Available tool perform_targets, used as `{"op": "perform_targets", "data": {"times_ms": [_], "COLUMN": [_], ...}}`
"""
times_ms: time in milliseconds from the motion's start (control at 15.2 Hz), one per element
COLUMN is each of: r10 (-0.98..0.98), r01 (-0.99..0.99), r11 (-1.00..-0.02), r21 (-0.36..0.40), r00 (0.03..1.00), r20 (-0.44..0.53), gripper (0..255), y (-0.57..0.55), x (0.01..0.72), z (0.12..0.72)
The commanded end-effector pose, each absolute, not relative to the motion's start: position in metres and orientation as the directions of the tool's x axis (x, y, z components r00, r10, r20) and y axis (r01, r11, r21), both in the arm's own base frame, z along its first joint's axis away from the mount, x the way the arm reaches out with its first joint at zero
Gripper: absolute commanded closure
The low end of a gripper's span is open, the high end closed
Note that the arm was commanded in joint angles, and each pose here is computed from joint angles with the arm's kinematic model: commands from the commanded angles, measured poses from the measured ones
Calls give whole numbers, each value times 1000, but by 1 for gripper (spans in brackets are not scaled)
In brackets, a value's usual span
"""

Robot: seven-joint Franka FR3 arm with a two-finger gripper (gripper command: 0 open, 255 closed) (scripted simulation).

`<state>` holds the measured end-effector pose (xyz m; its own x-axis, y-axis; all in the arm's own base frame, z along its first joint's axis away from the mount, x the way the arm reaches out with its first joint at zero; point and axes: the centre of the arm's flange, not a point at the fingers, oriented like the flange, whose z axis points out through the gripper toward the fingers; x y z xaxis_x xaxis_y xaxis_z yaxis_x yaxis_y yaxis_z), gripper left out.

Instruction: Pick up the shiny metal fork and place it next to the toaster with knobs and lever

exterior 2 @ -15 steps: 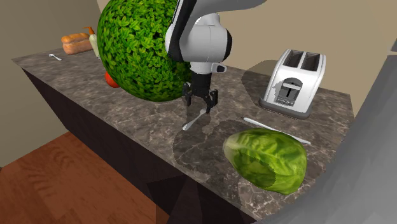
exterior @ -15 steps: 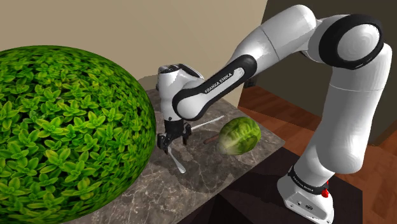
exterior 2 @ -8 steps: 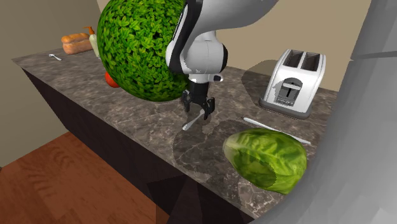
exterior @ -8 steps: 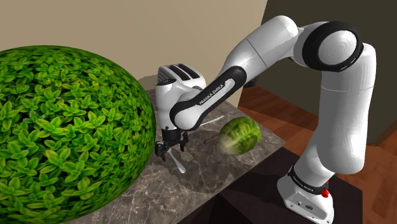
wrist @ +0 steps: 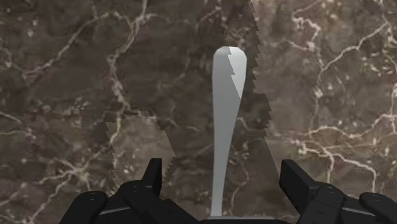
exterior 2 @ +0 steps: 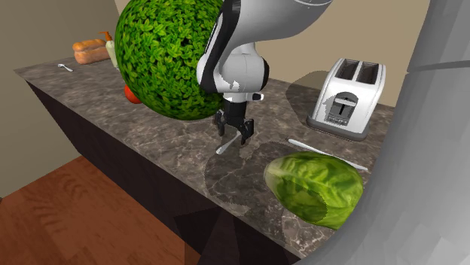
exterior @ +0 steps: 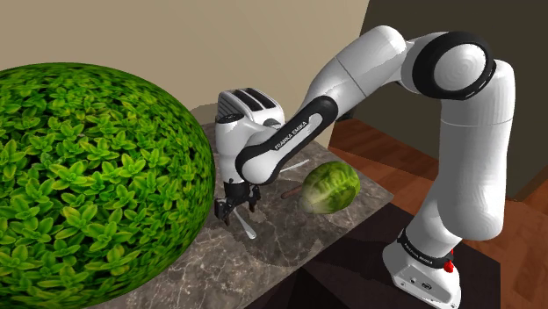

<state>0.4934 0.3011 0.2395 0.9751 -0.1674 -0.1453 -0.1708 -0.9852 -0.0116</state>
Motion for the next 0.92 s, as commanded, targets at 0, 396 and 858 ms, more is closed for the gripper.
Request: {"op": "perform_targets", "data": {"times_ms": [0,396,858], "r10": [-167,-167,-167], "r01": [-171,-171,-171], "r11": [-985,-985,-985], "r21": [-12,-12,-12], "r00": [975,975,975], "r20": [-145,-145,-145], "gripper": [0,255,255], "y": [301,301,301], "x": [493,493,493], "z": [239,239,255]}}
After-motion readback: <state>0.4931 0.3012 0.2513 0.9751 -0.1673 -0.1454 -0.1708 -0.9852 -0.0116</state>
